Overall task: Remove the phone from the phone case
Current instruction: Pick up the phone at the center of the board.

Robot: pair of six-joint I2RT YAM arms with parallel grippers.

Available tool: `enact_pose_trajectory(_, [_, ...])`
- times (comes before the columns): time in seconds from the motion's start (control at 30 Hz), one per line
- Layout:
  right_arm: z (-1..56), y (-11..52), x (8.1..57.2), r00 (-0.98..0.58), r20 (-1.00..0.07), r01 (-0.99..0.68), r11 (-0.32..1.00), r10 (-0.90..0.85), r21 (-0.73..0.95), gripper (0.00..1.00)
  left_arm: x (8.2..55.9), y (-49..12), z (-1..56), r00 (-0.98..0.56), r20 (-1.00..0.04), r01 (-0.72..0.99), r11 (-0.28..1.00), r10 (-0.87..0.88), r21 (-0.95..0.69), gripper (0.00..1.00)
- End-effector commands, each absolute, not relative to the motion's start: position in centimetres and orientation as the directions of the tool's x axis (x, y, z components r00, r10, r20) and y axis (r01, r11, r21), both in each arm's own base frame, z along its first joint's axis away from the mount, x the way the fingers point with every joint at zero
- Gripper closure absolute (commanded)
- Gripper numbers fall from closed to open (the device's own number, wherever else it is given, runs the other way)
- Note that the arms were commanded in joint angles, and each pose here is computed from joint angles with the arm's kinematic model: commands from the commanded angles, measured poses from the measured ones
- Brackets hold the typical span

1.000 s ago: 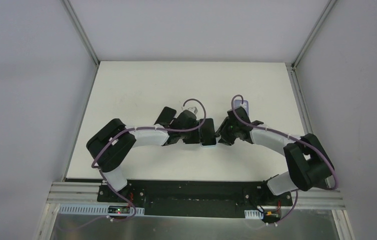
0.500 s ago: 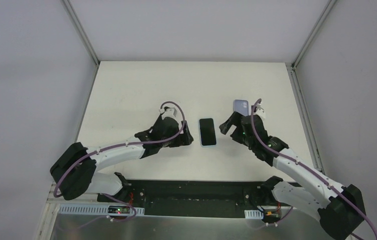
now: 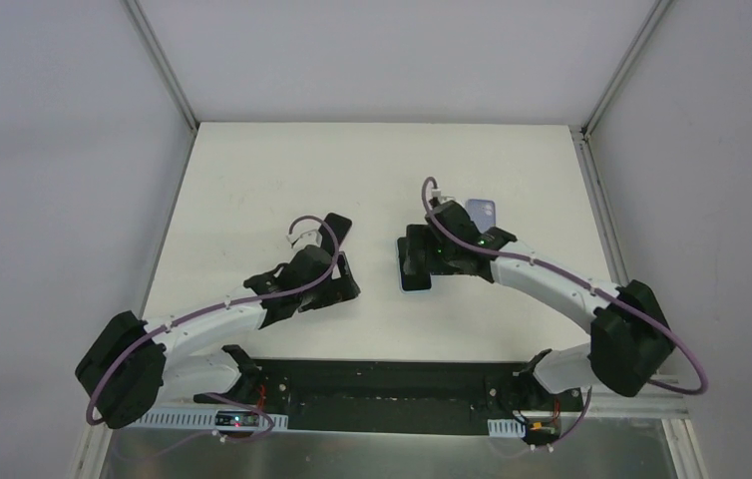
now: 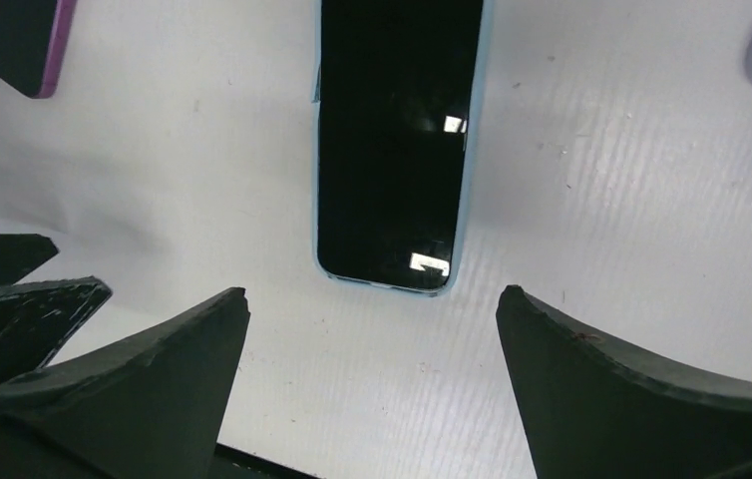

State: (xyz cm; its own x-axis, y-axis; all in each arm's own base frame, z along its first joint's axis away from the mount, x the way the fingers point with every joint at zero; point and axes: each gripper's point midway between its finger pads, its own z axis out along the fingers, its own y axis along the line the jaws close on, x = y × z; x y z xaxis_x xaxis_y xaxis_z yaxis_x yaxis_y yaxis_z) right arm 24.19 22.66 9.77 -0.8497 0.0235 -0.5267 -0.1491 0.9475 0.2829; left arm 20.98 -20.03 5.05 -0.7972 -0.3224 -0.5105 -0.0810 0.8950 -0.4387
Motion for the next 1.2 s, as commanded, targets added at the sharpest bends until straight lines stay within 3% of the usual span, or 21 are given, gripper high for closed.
enact_pose_trajectory(0.0, [9.1, 22.9, 24.3, -0.86, -0.483, -0.248, 0.961, -0.163, 0.118, 0.01, 20.1, -19.4, 5.5, -0.796, -0.536, -0.028, 0.901, -0.283, -0.434, 0.02])
enact_pose_trajectory(0.17, [7.5, 23.3, 25.1, -0.871, -0.412, -0.298, 0.955, -0.268, 0.008, 0.01, 19.8, -19.4, 5.6, -0.798, -0.544, 0.002, 0.902, -0.259, -0.432, 0.04])
enact_pose_trajectory(0.47, [5.6, 24.2, 26.0, -0.876, -0.368, -0.326, 0.945, -0.311, -0.022, 0.01, 19.9, -20.0, 5.8, -0.811, -0.543, 0.039, 0.906, -0.218, -0.422, 0.05])
enact_pose_trajectory(1.17, [2.0, 24.8, 28.2, -0.932, -0.317, -0.179, 0.984, -0.174, -0.016, 0.01, 19.5, -19.5, 5.4, -0.81, -0.532, 0.011, 0.901, -0.246, -0.433, 0.06])
